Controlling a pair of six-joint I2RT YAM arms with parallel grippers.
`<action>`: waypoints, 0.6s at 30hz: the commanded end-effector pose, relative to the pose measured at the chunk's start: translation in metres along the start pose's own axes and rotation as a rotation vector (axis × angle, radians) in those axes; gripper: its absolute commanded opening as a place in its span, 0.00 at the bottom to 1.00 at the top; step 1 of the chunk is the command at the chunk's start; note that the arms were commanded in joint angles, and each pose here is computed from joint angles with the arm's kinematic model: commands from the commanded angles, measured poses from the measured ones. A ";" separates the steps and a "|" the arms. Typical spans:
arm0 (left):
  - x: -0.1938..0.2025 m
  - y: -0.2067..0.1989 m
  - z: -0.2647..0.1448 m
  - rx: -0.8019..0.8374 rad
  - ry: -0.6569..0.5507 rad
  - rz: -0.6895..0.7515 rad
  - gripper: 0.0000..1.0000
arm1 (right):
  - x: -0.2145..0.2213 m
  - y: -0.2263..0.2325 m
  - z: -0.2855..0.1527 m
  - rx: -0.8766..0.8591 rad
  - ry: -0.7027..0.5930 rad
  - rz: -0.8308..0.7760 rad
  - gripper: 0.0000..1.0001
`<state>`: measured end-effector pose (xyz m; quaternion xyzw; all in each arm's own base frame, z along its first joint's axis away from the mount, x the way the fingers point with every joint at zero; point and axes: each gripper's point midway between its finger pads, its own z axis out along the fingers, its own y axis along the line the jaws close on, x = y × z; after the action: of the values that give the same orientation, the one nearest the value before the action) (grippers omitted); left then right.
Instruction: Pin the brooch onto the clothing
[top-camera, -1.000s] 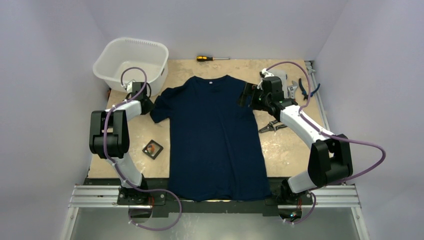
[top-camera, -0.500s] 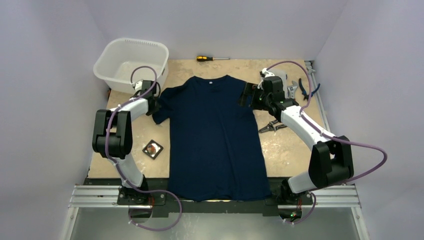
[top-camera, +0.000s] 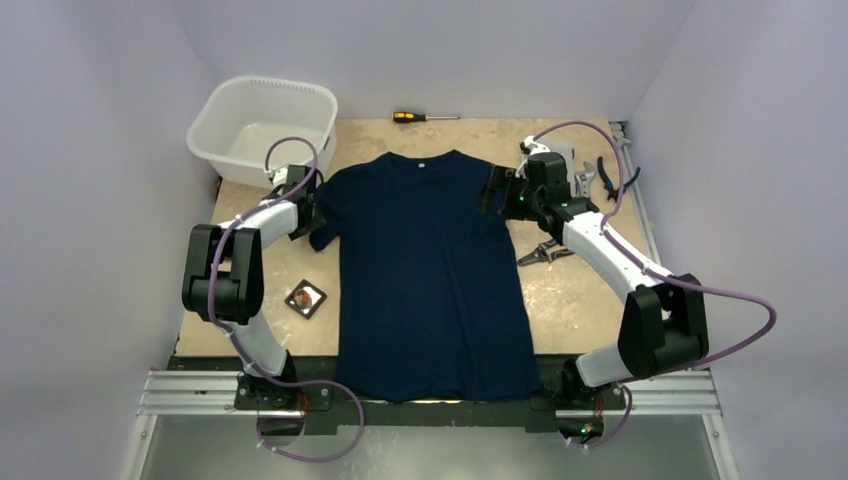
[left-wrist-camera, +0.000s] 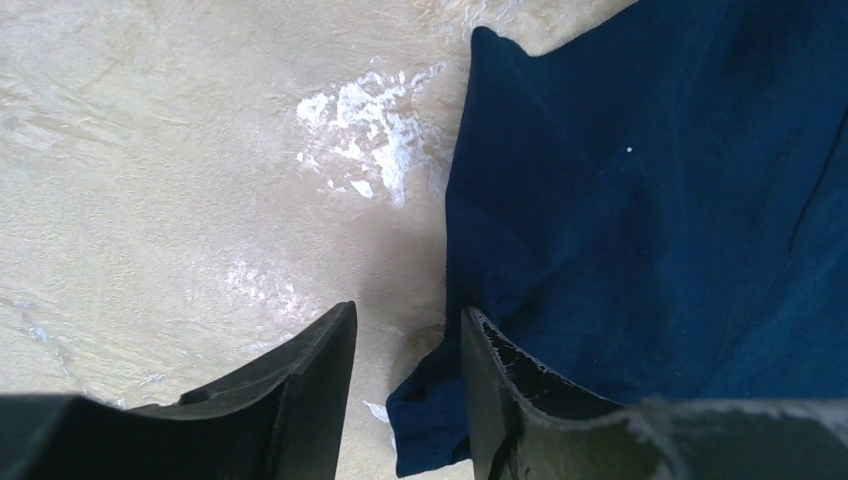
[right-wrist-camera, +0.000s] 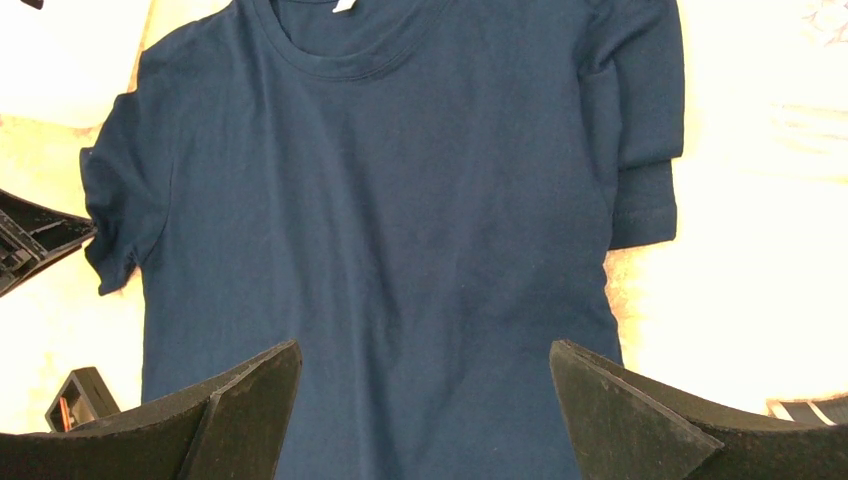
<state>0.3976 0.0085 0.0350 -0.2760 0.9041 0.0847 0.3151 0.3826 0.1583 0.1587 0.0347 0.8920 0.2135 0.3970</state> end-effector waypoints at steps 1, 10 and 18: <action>-0.007 -0.007 -0.005 0.051 -0.029 -0.033 0.43 | -0.014 0.010 -0.012 -0.030 -0.044 -0.031 0.99; -0.010 -0.031 -0.006 0.178 -0.039 -0.034 0.48 | -0.014 0.009 -0.011 -0.028 -0.041 -0.032 0.99; -0.021 -0.048 -0.011 0.230 -0.080 -0.008 0.48 | -0.015 0.010 -0.010 -0.031 -0.040 -0.034 0.99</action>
<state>0.4104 -0.0148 0.0308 -0.2576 0.9067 0.0168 0.3335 0.3822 0.1577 0.1582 0.0296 0.8926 0.2107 0.3975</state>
